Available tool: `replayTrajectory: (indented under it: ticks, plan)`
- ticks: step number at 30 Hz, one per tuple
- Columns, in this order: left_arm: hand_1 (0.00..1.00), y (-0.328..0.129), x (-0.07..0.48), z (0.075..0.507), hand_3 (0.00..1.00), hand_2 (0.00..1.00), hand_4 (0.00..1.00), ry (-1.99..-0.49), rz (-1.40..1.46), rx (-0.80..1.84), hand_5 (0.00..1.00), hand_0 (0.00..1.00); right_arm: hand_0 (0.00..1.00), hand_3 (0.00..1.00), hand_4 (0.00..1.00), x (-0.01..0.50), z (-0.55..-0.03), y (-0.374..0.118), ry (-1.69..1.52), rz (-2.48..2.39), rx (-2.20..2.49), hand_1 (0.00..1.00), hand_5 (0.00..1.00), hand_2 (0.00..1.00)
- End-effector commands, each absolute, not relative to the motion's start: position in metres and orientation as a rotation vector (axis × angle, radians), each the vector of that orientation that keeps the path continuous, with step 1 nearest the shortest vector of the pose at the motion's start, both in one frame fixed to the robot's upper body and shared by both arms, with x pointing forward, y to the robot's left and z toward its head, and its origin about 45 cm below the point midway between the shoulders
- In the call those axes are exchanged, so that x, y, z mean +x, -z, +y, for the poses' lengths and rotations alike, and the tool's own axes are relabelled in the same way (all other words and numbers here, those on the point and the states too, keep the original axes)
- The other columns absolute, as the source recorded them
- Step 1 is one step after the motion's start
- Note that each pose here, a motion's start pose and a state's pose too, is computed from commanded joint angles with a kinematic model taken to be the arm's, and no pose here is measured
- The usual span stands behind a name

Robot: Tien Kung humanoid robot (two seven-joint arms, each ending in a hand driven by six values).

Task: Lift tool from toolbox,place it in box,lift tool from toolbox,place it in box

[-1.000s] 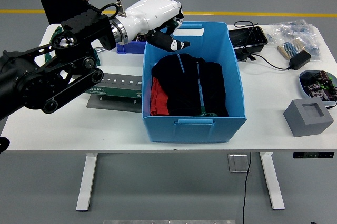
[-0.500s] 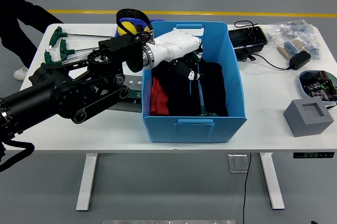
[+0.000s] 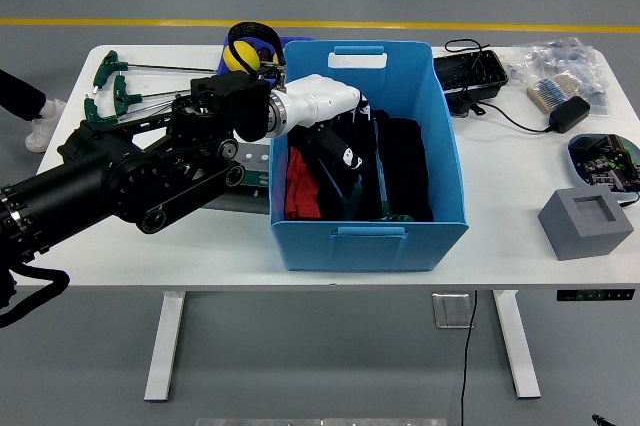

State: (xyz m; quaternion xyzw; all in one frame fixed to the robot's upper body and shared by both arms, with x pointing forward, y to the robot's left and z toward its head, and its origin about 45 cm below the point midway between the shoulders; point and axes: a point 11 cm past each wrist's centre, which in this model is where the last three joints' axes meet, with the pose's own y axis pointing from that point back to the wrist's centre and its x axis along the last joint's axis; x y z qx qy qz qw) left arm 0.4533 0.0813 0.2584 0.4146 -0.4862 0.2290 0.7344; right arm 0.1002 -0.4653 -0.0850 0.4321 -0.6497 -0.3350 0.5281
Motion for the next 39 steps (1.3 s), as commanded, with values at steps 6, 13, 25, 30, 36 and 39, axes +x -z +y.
replayTrajectory:
  ticks: [6,13,25,30,36,39]
  plan:
    - [0.652,-0.258,0.451,0.086,0.840,0.811,0.937,-0.521,-1.047,0.907,0.615,0.526,0.692,0.583,0.791,0.100,-0.465,0.085,0.802,-1.556,1.031,0.682,0.719,0.732]
    - [0.673,-0.268,0.443,0.087,0.842,0.826,0.940,-0.595,-1.040,0.814,0.625,0.568,0.693,0.582,0.792,0.101,-0.465,0.085,0.800,-1.557,1.032,0.682,0.717,0.730]
    - [0.689,-0.286,0.443,0.119,0.800,0.811,0.918,-0.863,-0.885,0.621,0.608,0.626,0.692,0.583,0.793,0.100,-0.465,0.085,0.801,-1.558,1.031,0.682,0.717,0.731]
    - [0.730,-0.276,0.444,0.142,0.788,0.829,0.916,-0.968,-0.721,0.543,0.608,0.693,0.692,0.583,0.793,0.098,-0.465,0.086,0.807,-1.557,1.028,0.680,0.717,0.731]
    - [0.754,-0.258,0.444,0.169,0.806,0.855,0.917,-1.073,-0.569,0.477,0.606,0.697,0.692,0.582,0.793,0.096,-0.464,0.087,0.807,-1.549,1.028,0.681,0.716,0.731]
    - [0.861,-0.251,0.441,0.183,0.839,0.978,0.915,-1.176,-0.475,0.380,0.600,0.824,0.692,0.581,0.793,0.094,-0.463,0.087,0.811,-1.545,1.026,0.681,0.718,0.731]
